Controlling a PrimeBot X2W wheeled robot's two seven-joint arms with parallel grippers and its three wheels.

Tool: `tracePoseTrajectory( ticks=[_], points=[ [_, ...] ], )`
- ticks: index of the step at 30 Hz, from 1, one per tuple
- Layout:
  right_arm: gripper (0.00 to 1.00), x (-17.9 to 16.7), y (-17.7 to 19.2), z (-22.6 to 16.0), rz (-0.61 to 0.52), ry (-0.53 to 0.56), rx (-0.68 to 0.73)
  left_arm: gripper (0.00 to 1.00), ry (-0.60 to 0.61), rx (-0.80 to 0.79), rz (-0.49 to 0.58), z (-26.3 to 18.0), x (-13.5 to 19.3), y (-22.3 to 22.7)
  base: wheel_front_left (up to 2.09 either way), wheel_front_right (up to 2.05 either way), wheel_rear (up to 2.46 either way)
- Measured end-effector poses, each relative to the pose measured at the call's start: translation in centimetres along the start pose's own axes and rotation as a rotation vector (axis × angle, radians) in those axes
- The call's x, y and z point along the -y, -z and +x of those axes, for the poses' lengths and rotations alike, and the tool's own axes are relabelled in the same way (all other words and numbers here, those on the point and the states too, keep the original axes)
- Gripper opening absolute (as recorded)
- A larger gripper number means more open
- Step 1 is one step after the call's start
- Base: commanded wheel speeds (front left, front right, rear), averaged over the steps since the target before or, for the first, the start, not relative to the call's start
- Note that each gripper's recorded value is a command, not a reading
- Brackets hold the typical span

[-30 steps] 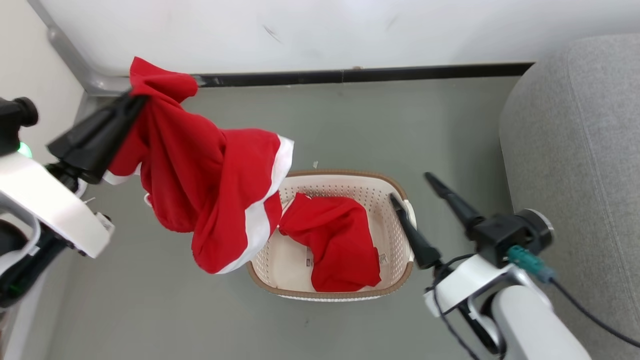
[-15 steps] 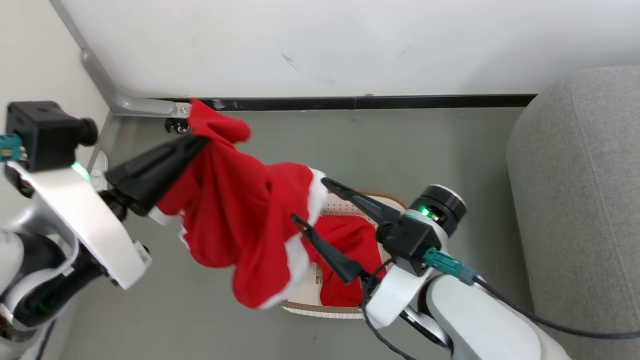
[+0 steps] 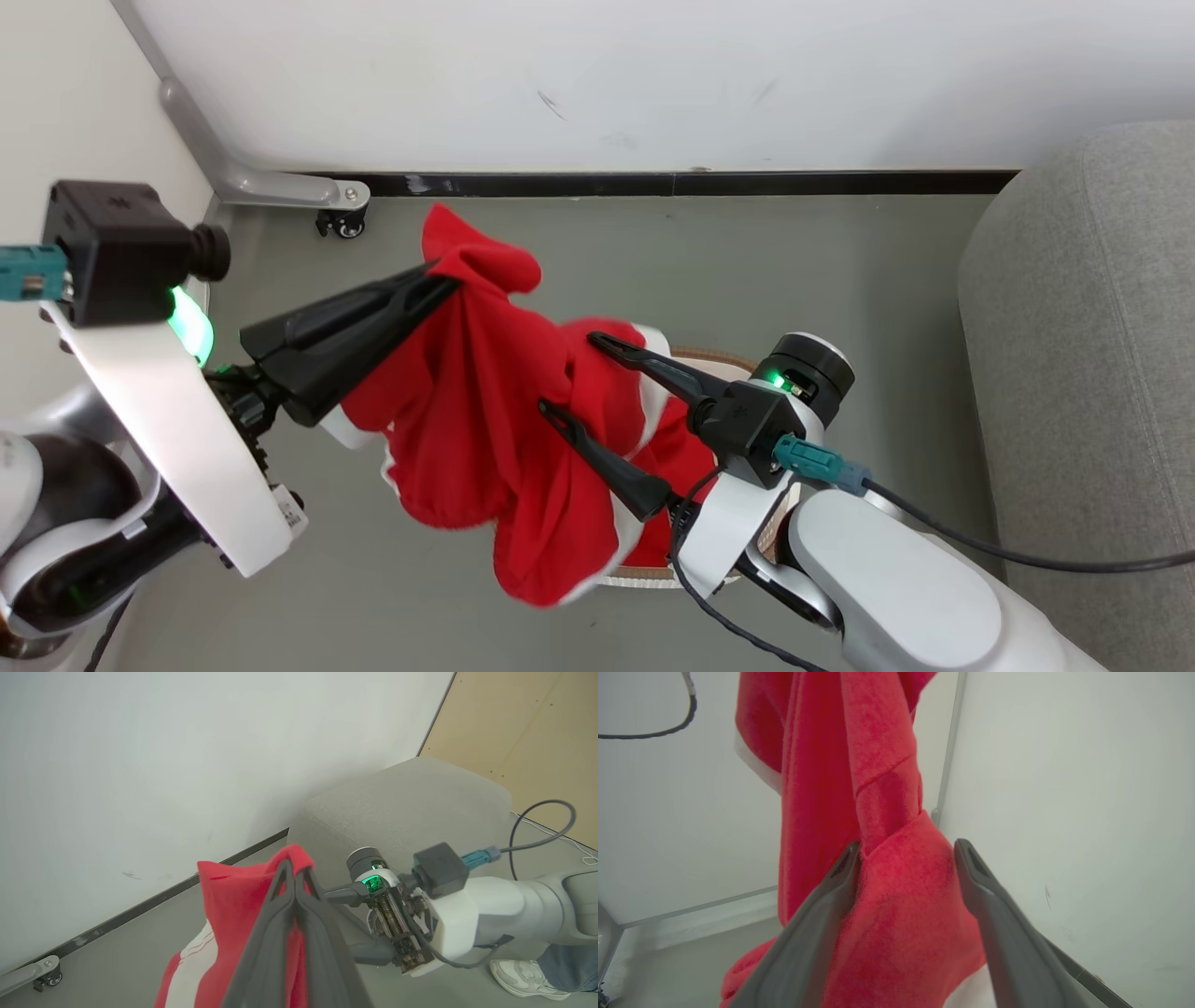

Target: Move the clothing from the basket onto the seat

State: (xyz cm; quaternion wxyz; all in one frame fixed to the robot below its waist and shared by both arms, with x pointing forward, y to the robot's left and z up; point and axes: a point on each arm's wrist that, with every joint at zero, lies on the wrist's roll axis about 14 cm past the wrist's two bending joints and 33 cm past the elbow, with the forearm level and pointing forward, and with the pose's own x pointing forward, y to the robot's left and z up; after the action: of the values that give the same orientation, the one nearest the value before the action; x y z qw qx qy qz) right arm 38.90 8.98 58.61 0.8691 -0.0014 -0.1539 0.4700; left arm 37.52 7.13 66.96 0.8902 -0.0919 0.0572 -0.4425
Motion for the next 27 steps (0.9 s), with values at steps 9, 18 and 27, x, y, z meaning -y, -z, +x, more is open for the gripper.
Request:
tracePoseTrajectory(
  ticks=[9, 18, 27],
  points=[
    [1.00, 0.1, 1.2, 0.2, 0.055, -0.001, -0.031, 0.00, 0.063, 0.022, 0.000, 0.6, 1.4, -1.6, 0.00, 0.00, 0.00],
    [0.00, 0.8, 1.3, 0.1, 0.075, 0.018, -0.038, 0.00, 0.075, 0.013, -0.015, 1.0, 1.9, -1.5, 0.00, 0.00, 0.00],
    [0.00, 1.7, 1.4, -0.3, 0.176, 0.070, -0.036, 1.00, -0.060, -0.059, -0.021, 0.1, -1.8, 0.6, 0.00, 0.00, 0.00]
  ],
)
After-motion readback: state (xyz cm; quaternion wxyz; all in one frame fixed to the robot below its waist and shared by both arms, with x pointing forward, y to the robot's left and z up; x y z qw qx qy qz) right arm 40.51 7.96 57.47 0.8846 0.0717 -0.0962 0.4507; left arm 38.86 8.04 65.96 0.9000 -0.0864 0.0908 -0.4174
